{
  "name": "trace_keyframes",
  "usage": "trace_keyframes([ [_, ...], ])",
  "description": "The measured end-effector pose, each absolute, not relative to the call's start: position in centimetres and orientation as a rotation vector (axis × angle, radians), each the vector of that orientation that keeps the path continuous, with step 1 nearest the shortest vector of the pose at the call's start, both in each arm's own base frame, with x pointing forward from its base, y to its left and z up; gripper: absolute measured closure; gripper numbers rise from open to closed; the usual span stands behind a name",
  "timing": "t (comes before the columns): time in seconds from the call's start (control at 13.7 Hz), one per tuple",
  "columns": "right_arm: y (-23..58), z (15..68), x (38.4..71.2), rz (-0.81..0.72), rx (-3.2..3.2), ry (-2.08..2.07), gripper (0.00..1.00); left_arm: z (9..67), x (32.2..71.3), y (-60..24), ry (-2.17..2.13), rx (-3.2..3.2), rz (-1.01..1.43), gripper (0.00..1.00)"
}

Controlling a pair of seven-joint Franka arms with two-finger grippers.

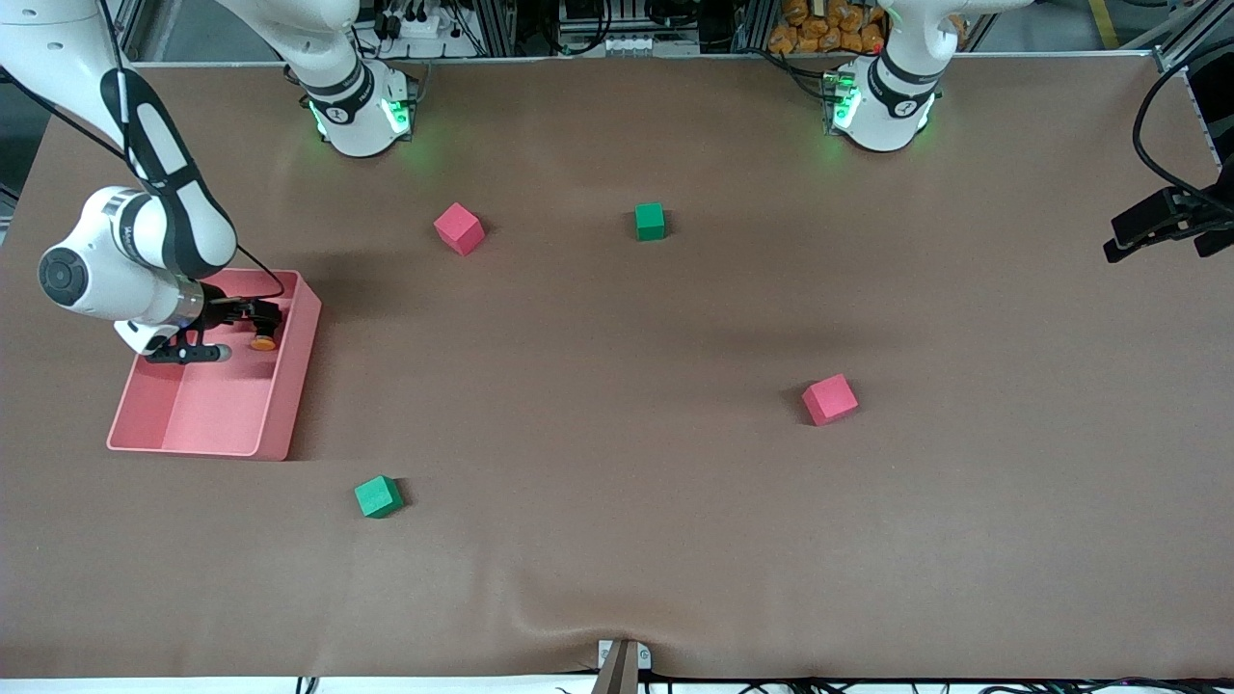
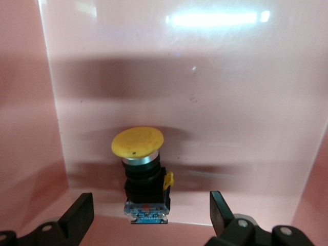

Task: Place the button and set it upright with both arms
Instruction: 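Close the right gripper on the button's black body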

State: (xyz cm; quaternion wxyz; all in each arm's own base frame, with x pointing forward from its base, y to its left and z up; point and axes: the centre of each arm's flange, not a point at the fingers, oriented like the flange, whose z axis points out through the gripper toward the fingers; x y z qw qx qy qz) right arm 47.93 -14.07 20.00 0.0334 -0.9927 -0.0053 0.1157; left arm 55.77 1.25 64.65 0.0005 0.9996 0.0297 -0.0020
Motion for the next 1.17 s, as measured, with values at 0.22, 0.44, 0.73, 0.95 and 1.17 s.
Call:
trace_keyframes([
  [0.22, -14.15, 20.07, 48.01, 0.352, -3.056, -0.014, 0.0, 64.64, 55.78, 1.26, 0.093, 3.139, -0.006, 0.0],
  [0.44, -14.16, 20.07, 48.0, 0.352, -3.055, -0.013, 0.0, 64.64, 55.78, 1.3, 0.095, 3.139, -0.006, 0.0],
  [0.73, -14.14, 19.99, 47.9, 0.362, -3.052, -0.017, 0.11, 64.62, 55.78, 1.31, 0.095, 3.139, -0.007, 0.0],
  [0.95, -14.02, 19.71, 47.44, 0.403, -3.037, -0.04, 0.12, 64.6, 55.79, 1.31, 0.095, 3.139, -0.008, 0.0],
  [1.17, -13.97, 19.58, 47.23, 0.42, -3.03, -0.048, 0.16, 64.58, 55.8, 1.3, 0.095, 3.139, -0.008, 0.0],
])
